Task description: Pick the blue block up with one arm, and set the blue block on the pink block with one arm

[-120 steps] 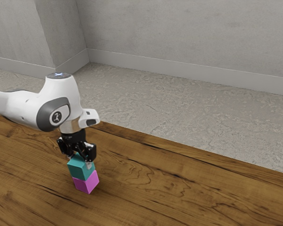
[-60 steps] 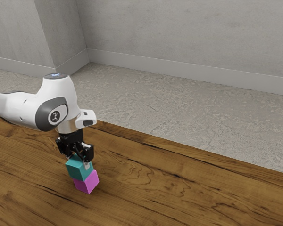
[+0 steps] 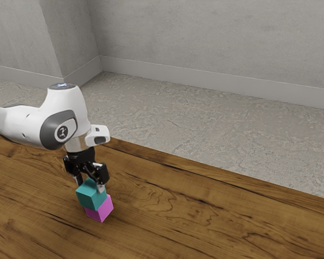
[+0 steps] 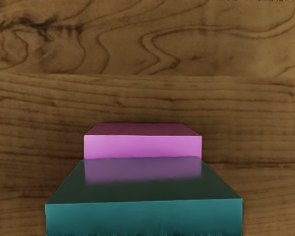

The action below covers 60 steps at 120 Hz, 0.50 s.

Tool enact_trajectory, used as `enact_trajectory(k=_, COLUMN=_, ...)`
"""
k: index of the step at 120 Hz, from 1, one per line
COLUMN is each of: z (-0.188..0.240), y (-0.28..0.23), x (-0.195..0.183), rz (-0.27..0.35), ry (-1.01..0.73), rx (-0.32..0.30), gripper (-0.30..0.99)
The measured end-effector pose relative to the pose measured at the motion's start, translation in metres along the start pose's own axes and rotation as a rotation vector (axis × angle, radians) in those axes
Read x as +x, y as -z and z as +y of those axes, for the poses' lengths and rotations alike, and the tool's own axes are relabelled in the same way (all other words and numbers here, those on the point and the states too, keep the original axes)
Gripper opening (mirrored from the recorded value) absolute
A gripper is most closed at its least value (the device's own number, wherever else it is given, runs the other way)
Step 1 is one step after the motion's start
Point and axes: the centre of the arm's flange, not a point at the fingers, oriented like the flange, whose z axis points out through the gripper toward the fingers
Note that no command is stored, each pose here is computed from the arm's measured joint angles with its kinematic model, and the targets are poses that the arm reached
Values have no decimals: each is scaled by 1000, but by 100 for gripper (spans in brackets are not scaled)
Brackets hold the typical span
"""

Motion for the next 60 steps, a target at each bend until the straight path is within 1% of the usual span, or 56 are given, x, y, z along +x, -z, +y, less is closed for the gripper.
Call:
enact_trajectory(k=11, z=0, y=6, x=-1, rz=13, ry=-5, rx=3, gripper=65)
enact_trajectory(k=20, z=1, y=19, x=-3, rz=36, ry=-9, rx=12, gripper=66)
enact_trajectory(k=32, z=6, y=53, x=-12, rz=82, ry=-18, rx=33, gripper=67)
enact_trajectory(k=44, z=22, y=81, x=-21, rz=101, ry=-51, rx=49, gripper=68)
enact_trajectory(k=52, z=46, y=111, x=-18, rz=127, ry=-102, rx=52, gripper=68)
enact_trajectory(k=60, z=73, y=169, x=-3, rz=178, ry=-159, rx=50, gripper=69)
